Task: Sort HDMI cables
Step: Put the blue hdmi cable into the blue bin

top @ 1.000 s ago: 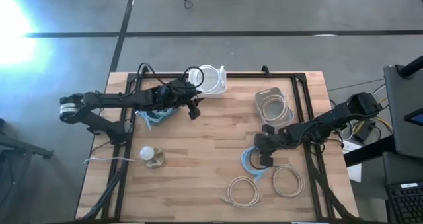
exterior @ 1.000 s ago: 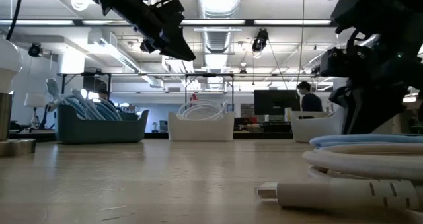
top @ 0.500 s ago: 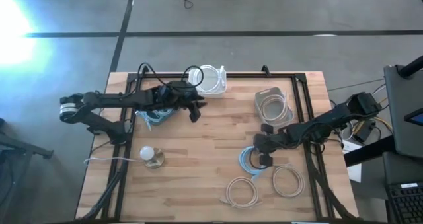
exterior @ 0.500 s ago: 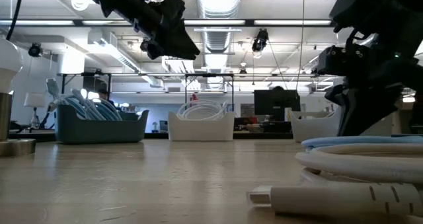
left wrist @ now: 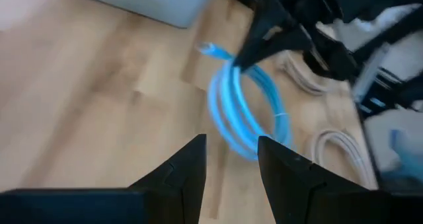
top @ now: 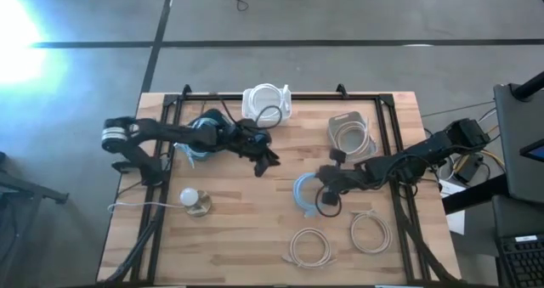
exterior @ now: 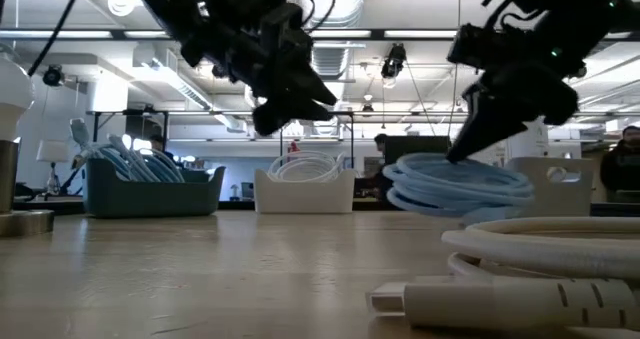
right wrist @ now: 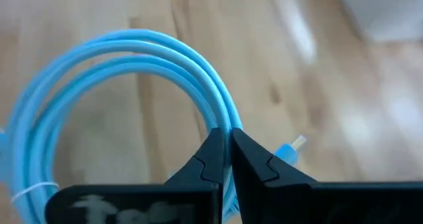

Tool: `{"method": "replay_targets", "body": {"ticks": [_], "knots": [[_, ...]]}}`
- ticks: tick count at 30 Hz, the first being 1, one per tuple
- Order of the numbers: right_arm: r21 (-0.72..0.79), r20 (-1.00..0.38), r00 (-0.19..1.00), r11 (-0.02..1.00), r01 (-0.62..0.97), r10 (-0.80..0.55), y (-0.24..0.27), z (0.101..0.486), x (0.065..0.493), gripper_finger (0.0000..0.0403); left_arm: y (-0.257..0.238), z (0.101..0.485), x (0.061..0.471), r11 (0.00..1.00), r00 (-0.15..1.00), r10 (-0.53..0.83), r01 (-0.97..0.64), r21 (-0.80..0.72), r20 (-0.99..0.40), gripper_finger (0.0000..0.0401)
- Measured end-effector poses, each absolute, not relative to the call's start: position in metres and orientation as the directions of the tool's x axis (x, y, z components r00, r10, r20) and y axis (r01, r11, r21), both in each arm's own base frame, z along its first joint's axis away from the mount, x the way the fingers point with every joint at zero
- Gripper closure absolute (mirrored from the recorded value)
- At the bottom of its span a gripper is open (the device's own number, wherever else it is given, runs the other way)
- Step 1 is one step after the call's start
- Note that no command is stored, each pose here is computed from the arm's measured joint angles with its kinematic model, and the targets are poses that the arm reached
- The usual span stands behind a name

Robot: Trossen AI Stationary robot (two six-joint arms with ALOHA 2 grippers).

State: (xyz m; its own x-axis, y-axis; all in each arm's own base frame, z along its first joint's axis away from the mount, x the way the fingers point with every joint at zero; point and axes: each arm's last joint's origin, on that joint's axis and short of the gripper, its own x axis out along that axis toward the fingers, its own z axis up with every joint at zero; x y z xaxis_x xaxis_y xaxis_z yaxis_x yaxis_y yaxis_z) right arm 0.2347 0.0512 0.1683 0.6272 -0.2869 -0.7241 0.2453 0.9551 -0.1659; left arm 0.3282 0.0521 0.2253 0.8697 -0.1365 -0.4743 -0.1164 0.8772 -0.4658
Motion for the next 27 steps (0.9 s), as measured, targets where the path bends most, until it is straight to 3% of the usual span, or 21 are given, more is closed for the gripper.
{"method": "replay_targets", "body": {"ticks": [10,15,27], "knots": [[-0.231,-0.622,0.717,0.948,0.218,-0.316,0.053,0.186,0.248,0.0392,0.054,0.187,0.362,0.744,0.813,-0.361,-0.045,-0.666,-0.457,0.0261],[-0.263,-0.609,0.724,0.944,0.200,-0.323,0.053,0.190,0.250,0.0392,0.054,0.185,0.377,0.686,0.803,-0.459,0.049,-0.726,-0.379,0.0261],[-0.321,-0.559,0.754,0.929,0.187,-0.345,0.054,0.197,0.255,0.0392,0.054,0.194,0.382,0.674,0.811,-0.479,0.094,-0.733,-0.337,0.0261]]}}
